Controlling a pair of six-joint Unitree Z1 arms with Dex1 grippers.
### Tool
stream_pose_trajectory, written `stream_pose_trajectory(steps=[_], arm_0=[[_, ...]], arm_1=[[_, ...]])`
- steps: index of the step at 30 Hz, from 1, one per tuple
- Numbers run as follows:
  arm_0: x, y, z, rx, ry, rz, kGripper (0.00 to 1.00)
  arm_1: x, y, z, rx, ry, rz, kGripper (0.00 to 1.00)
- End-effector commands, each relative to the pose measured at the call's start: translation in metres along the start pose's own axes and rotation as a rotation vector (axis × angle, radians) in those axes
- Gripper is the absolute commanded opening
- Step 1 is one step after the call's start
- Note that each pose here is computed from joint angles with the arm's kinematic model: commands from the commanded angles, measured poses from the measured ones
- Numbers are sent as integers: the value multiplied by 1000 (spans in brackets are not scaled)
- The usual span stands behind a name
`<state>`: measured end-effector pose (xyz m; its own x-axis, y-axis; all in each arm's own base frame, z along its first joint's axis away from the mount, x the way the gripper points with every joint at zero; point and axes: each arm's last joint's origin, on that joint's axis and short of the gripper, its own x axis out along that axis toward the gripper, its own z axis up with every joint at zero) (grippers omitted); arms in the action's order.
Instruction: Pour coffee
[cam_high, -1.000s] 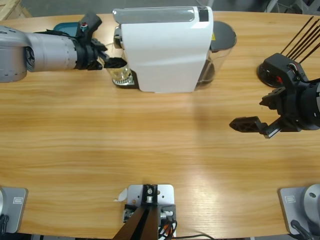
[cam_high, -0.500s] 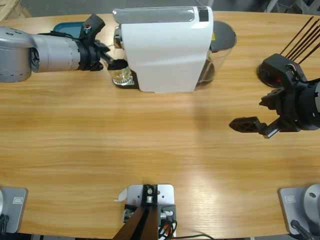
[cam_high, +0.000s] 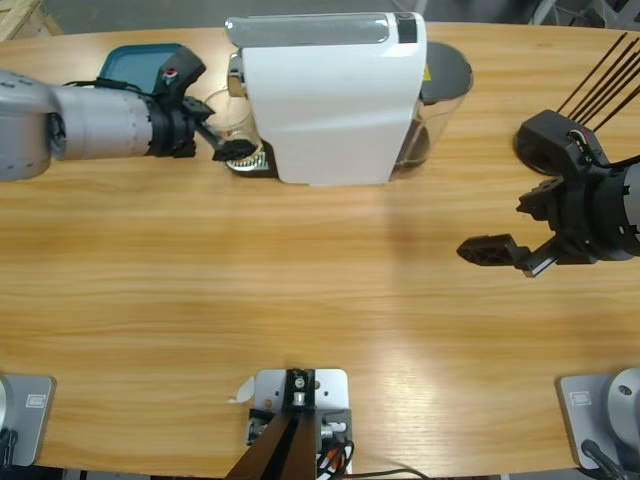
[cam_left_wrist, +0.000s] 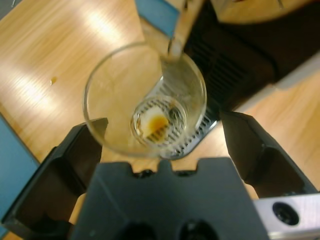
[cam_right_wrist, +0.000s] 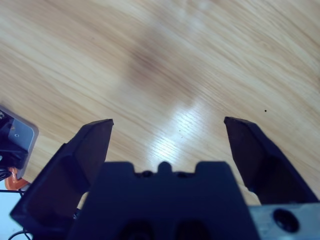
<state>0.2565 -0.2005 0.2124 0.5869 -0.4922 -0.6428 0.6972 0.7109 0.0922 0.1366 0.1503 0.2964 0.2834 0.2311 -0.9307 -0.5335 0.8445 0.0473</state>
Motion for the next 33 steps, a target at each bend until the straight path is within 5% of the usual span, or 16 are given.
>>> stream_pose_trajectory(steps=[1, 8, 12, 16, 19, 23, 25, 27, 28, 29, 33], arm_0=[[-74, -3, -14, -10, 40, -14, 1000], [-183, -6, -3, -70, 48, -21, 1000], [-220, -10, -22, -81, 71, -23, 996], [-237, -12, -42, -82, 28, 6, 991], [-227, -12, -44, -83, 68, 10, 991], [-220, -9, -51, -78, 89, 75, 988], [-217, -8, -54, -75, 97, 103, 955], [-211, -8, -54, -75, 123, 108, 945], [-208, -7, -53, -76, 135, 106, 945], [-205, -7, -53, -76, 145, 104, 945], [-207, -7, -53, -76, 134, 107, 945]], arm_1=[[15, -1, 0, 10, 47, -5, 1000], [25, 1, 4, 2, 87, -8, 1000], [35, 2, 10, -16, 155, -48, 1000], [18, -3, 14, -33, 50, -115, 988], [14, -15, 30, 22, 44, -139, 997], [-18, -28, 51, 62, -94, -171, 985], [-35, -35, 60, 84, -156, -163, 769], [-46, -35, 65, 58, -196, -160, 359], [-48, -37, 68, 58, -205, -163, 78], [-49, -40, 71, 62, -209, -169, 0], [-40, -53, 80, 104, -182, -185, 0]])
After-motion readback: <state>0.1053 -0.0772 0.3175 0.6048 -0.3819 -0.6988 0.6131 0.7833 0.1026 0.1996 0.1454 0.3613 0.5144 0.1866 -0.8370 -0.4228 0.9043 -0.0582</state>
